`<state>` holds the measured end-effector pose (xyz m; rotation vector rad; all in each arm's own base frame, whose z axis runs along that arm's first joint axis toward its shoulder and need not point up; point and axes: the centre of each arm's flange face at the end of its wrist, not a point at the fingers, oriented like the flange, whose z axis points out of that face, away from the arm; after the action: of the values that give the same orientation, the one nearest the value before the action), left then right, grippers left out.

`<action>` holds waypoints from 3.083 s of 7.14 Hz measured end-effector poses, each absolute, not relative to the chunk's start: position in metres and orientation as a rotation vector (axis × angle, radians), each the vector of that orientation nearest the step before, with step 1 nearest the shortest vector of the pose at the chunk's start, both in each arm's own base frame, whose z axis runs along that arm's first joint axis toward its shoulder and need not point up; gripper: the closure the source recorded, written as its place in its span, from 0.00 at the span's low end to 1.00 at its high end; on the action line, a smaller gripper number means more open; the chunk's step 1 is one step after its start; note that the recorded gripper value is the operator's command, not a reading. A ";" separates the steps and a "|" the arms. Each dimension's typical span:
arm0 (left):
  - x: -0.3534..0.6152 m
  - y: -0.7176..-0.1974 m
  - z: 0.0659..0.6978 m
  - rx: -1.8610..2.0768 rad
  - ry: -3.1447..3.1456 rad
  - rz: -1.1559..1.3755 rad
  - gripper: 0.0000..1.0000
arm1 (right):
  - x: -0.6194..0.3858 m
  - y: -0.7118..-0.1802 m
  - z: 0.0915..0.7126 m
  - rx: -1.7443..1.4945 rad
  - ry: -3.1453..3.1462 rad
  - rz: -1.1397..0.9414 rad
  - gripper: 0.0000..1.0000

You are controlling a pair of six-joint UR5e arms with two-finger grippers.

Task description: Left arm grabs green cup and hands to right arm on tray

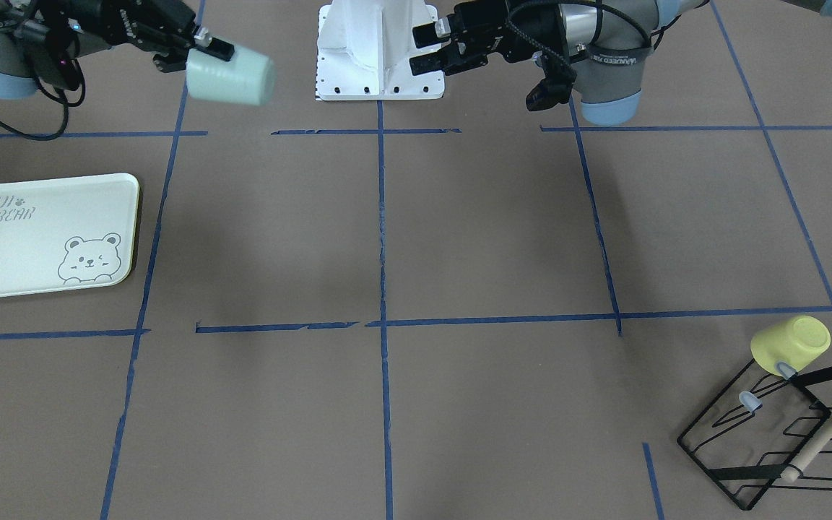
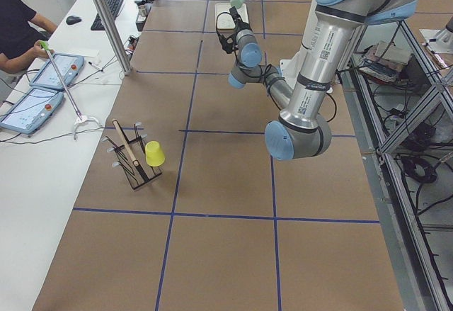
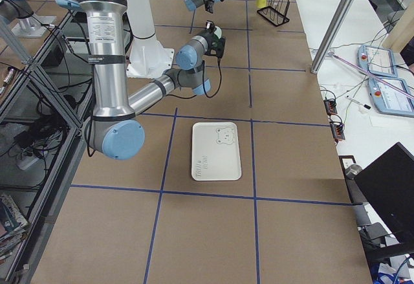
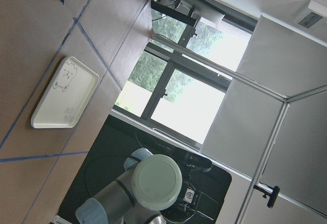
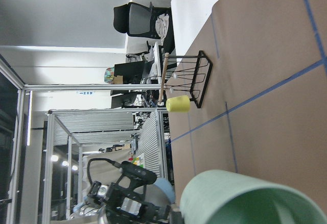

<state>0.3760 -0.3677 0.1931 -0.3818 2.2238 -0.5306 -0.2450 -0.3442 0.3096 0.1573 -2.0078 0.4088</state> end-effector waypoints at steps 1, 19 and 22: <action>0.378 -0.375 0.195 -0.340 2.178 -0.556 0.00 | -0.233 -0.351 0.350 0.247 -1.885 0.417 1.00; 0.417 -0.417 0.231 0.144 1.432 -0.491 0.00 | -0.183 -0.420 0.525 0.063 -0.700 -0.102 0.98; 0.390 -0.401 0.254 0.250 1.156 -0.311 0.00 | -0.204 -0.418 0.525 0.052 -0.699 -0.141 0.96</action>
<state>0.3902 -0.4015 0.2542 0.2499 1.1557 -0.3106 -0.2044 -0.4177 0.5245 0.0520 -0.6988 -0.1415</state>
